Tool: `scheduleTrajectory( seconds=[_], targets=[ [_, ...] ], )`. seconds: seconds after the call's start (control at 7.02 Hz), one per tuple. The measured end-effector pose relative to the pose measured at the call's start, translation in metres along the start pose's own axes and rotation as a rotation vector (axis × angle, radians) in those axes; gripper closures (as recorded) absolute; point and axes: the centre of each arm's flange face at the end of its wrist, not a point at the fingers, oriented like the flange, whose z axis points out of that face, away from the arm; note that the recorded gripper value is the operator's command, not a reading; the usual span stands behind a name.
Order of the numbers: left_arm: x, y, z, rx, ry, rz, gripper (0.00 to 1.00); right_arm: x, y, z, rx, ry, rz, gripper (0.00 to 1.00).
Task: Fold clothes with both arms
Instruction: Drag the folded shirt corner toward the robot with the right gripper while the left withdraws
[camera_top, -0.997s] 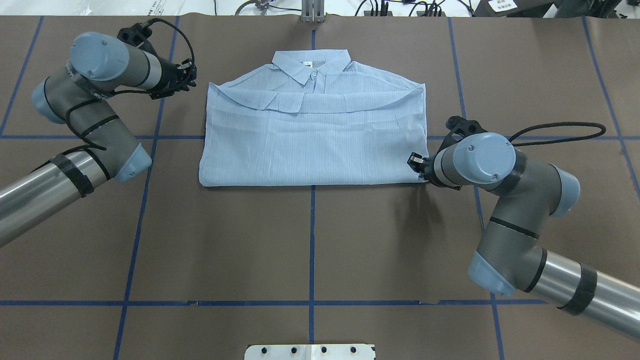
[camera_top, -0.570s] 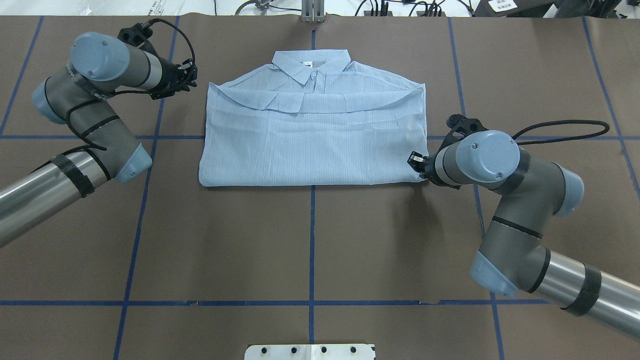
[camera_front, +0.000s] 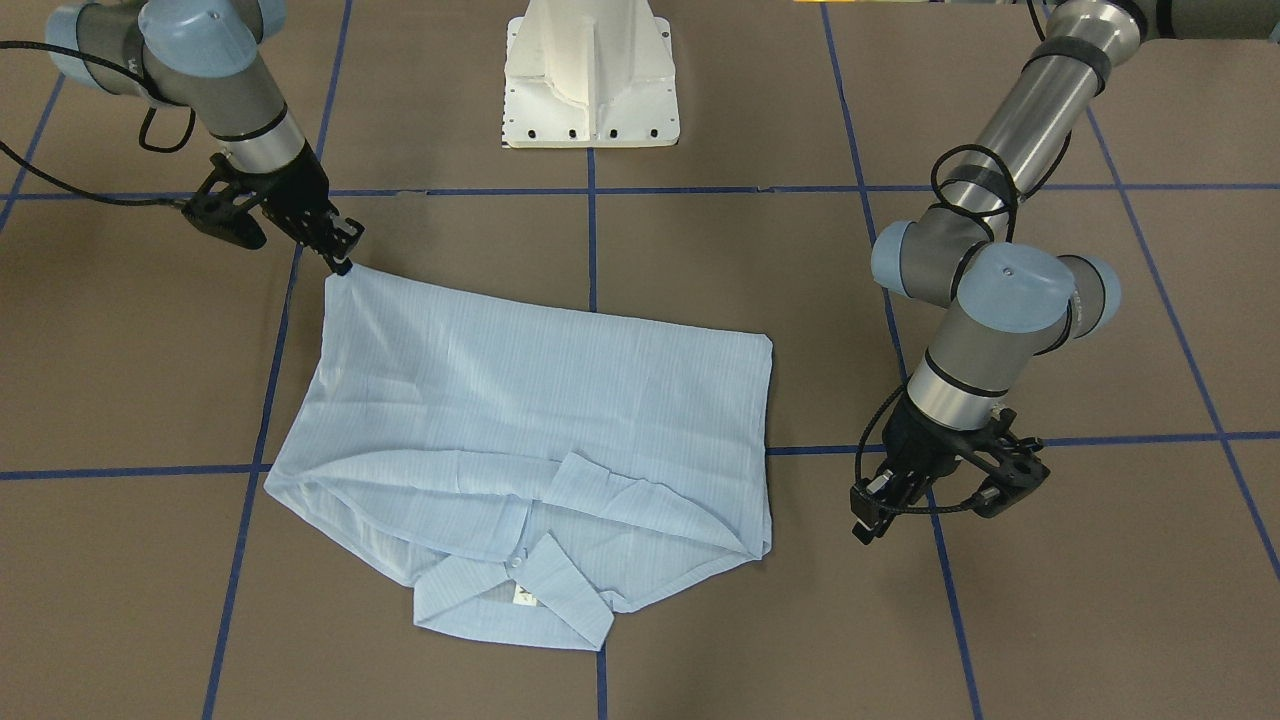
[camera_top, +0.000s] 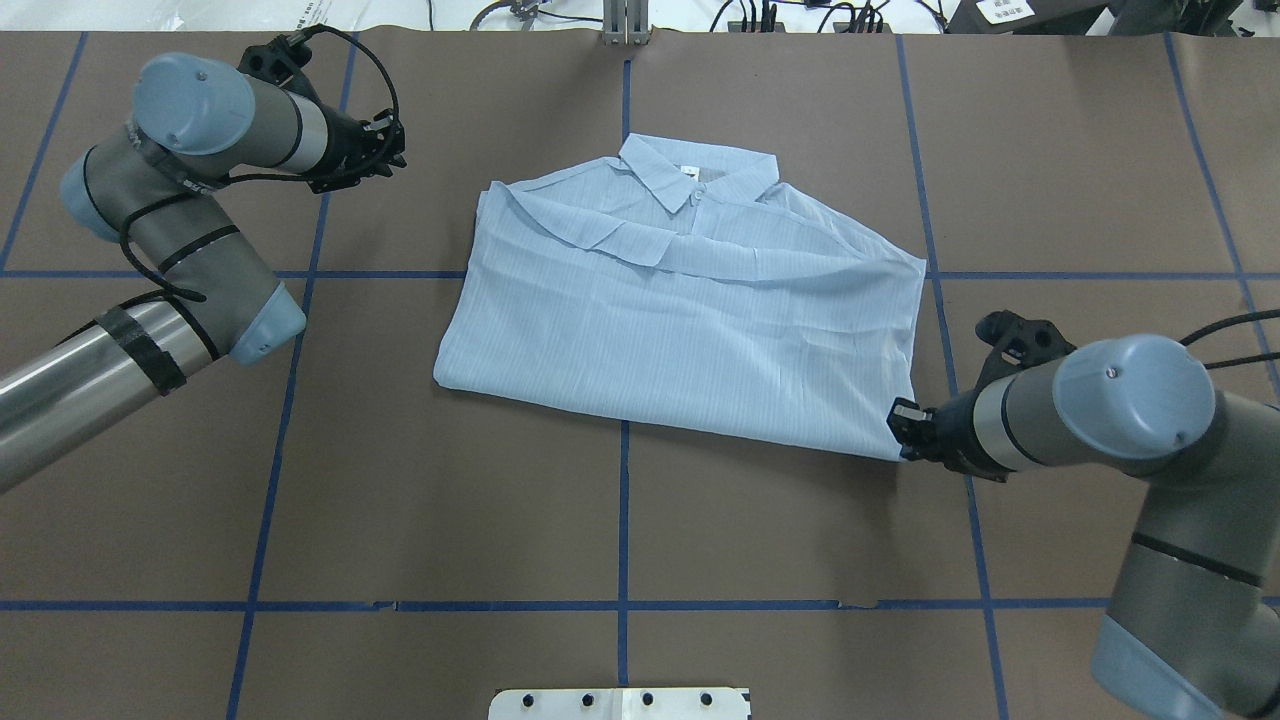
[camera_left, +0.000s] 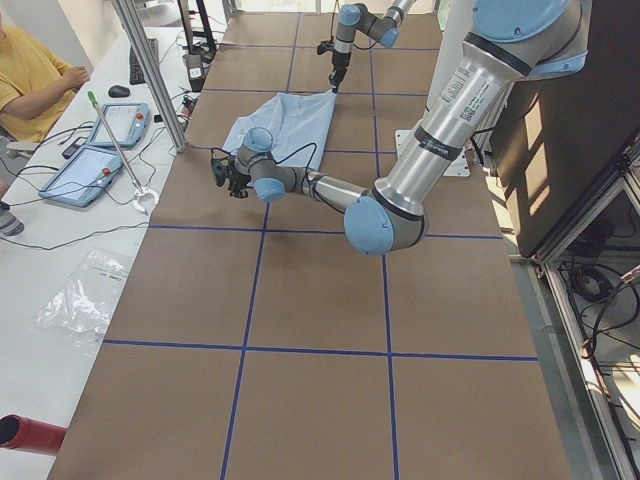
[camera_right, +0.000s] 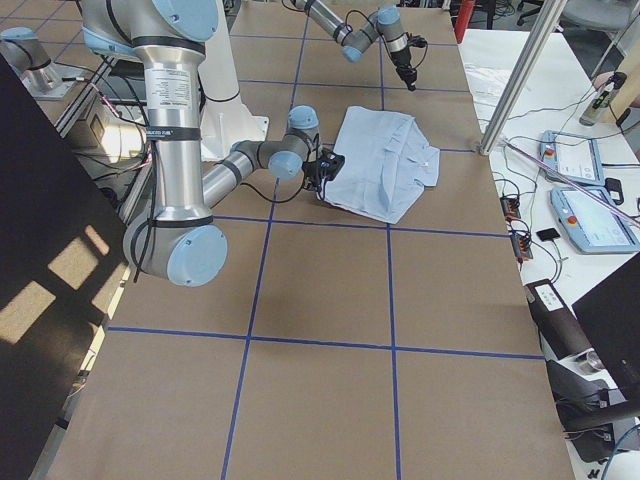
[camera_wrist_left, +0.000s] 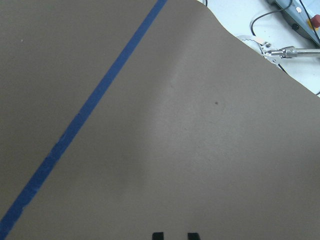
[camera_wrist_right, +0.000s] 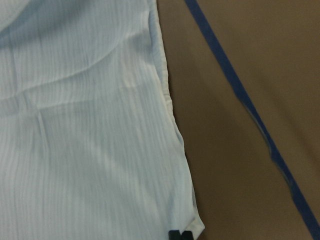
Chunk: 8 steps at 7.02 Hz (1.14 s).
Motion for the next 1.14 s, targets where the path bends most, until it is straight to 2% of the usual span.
scheduleTrajectory(
  seconds=[0.14,0.28,0.43,0.57,0.71,0.85,1.0,1.14],
  targets=[
    [-0.003,0.013,-0.024,-0.048,0.033,0.008,0.71,0.007,0.041,-0.004,-0.122,0.023,0.015,1.00],
    [-0.009,0.028,-0.048,-0.104,0.064,0.016,0.71,0.014,0.083,-0.006,-0.269,0.065,0.004,1.00],
    [-0.015,0.044,-0.070,-0.154,0.088,0.013,0.67,0.024,0.125,-0.005,-0.400,0.123,-0.010,0.17],
    [-0.021,0.064,-0.084,-0.195,0.101,-0.005,0.63,0.032,0.160,-0.005,-0.479,0.169,-0.009,0.00],
    [-0.024,0.090,-0.092,-0.238,0.106,-0.033,0.49,0.036,0.181,-0.009,-0.519,0.193,0.001,0.00],
    [-0.025,0.117,-0.094,-0.279,0.101,-0.082,0.46,0.035,0.183,-0.013,-0.524,0.192,0.015,0.00],
    [-0.027,0.145,-0.093,-0.313,0.089,-0.140,0.26,0.028,0.165,-0.017,-0.493,0.166,0.046,0.00],
    [-0.029,0.172,-0.091,-0.335,0.072,-0.185,0.23,0.016,0.128,-0.022,-0.426,0.119,0.102,0.00]
  ],
)
